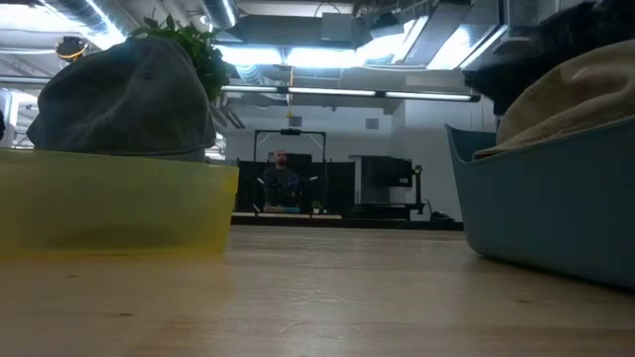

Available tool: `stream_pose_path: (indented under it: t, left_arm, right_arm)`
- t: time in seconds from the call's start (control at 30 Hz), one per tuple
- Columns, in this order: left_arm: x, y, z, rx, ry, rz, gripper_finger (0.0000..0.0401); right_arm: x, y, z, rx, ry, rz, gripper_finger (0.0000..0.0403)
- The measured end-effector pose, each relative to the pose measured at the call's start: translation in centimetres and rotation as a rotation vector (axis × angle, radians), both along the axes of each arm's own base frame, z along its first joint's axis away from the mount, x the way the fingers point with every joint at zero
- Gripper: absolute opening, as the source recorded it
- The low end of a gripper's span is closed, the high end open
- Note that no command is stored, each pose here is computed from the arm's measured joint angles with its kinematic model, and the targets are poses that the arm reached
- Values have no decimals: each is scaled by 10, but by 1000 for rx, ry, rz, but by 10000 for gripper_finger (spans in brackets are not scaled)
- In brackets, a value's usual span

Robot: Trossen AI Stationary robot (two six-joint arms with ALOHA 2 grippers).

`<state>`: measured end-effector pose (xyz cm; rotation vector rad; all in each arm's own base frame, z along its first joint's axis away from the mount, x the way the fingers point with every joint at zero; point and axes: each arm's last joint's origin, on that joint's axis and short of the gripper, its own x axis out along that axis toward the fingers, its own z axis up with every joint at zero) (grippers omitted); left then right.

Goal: Pick & Place hat
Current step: Return to Home Position

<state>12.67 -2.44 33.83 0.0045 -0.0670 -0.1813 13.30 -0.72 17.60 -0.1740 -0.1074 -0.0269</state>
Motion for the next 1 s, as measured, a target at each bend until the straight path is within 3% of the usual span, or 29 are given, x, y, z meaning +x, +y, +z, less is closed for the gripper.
stream_pose_path:
  t: [0.3,0.53,0.83,1.0]
  left_arm:
    - [-7,3,-4,-71,56,48,235]
    - [-15,5,-8,-79,104,57,235]
    - [-34,8,-6,-72,58,57,235]
    - [-40,10,-24,-76,40,78,235]
  right_arm:
    - [-12,-12,-17,19,193,-243,186]
    - [-20,-14,-25,77,285,-281,186]
    - [-23,-15,-27,95,315,-277,186]
    - [-23,-17,-29,134,315,-310,186]
